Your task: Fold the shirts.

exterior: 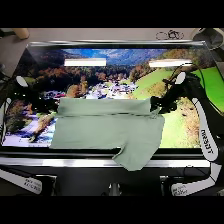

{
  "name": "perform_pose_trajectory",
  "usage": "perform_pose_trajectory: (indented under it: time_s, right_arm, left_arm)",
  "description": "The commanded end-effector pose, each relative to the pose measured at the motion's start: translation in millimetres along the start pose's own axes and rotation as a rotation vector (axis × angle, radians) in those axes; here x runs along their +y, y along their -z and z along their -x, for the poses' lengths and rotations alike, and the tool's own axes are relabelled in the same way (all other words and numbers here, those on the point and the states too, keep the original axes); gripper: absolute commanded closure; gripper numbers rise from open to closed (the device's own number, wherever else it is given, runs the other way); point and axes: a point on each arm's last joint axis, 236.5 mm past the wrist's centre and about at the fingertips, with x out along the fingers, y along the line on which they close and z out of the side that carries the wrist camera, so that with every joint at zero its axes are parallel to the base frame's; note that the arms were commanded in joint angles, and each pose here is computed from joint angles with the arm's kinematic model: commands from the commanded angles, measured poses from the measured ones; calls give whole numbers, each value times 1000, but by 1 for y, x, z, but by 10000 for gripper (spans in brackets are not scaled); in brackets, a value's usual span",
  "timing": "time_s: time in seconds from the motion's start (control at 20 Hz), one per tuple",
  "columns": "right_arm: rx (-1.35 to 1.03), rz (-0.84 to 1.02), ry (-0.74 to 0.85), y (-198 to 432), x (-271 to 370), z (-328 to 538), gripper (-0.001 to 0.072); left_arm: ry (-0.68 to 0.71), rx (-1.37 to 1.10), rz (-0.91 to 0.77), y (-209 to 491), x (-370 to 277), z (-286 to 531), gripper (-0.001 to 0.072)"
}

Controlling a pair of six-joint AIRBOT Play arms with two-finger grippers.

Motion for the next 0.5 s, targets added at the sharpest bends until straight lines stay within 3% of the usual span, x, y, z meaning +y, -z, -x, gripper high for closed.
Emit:
perform_pose_trajectory:
  time_s: [0.0,0.15,0.45]
  right_arm:
    - [30,-23,-16,31,-12,42,217]
    - [33,-101,57,77,-57,48,219]
    - [47,-96,70,145,-74,-5,225]
  left_arm:
    - [9,13,37,23,13,37,220]
    - [20,1,108,70,31,40,221]
    - [44,94,177,187,40,-54,221]
